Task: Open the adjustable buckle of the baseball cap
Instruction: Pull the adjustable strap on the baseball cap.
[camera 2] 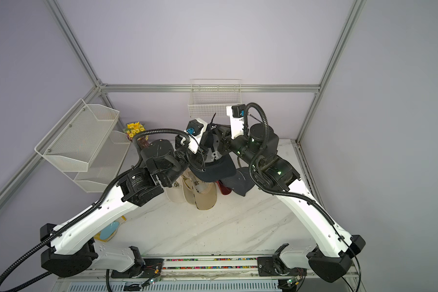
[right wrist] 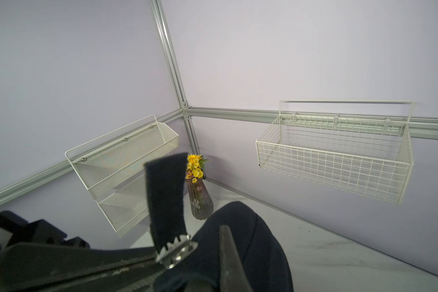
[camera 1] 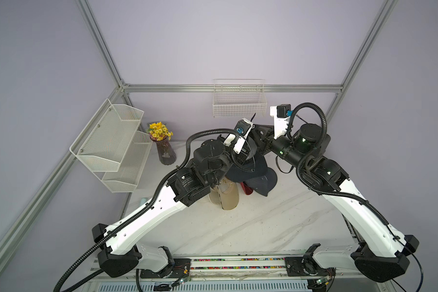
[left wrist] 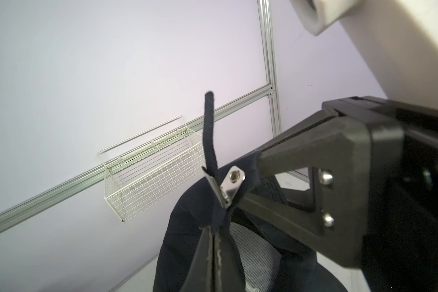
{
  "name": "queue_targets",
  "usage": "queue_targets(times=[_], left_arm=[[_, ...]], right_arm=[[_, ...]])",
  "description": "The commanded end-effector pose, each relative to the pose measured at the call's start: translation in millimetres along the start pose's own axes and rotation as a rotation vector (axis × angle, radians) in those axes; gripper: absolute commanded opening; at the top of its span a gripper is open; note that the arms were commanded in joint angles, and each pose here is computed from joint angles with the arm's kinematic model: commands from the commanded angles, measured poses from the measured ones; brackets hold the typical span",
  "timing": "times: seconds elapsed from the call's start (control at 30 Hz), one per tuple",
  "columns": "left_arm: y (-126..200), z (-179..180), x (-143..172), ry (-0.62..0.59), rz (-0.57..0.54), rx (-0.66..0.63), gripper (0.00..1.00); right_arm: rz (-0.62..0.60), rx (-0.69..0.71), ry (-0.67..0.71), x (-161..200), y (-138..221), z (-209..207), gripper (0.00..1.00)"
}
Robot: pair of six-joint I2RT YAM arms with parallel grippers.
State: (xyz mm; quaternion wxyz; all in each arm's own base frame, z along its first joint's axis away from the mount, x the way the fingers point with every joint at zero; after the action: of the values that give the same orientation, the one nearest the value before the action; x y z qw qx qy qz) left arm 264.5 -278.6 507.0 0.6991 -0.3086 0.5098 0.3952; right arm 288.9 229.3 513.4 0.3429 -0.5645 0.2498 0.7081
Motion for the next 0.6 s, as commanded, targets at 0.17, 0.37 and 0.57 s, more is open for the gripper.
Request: queue_targets(times=[0.17,0.37,0.57], left_arm=[[14,20,-35,0.033,-0.101,-0.051,0.0],[15,19,-36,0.039,-0.107,-0.039,0.0],[12,16,-36,0.038,-0.093,-0.017,0.0]], right_arm=[[0.038,-0.024,0.018,15,10,4,0.33],[0.064,-0.042,0.039,20,11,9,0.33],[0.075,-0.065,0.029,27,9,15,0.34]])
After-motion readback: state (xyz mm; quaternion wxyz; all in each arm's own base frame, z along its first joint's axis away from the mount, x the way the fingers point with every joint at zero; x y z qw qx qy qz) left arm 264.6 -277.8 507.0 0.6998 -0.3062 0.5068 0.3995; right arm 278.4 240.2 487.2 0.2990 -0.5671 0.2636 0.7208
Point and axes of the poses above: each gripper's point midway between its finger pads, its own y axis back along the fingers, its own z axis along the line the jaws close on, x = y × z, the point moved 4 cm from there along y, back along the fingers, and after that the axes turned 3 degrees about -y, right-handed, at the moved point
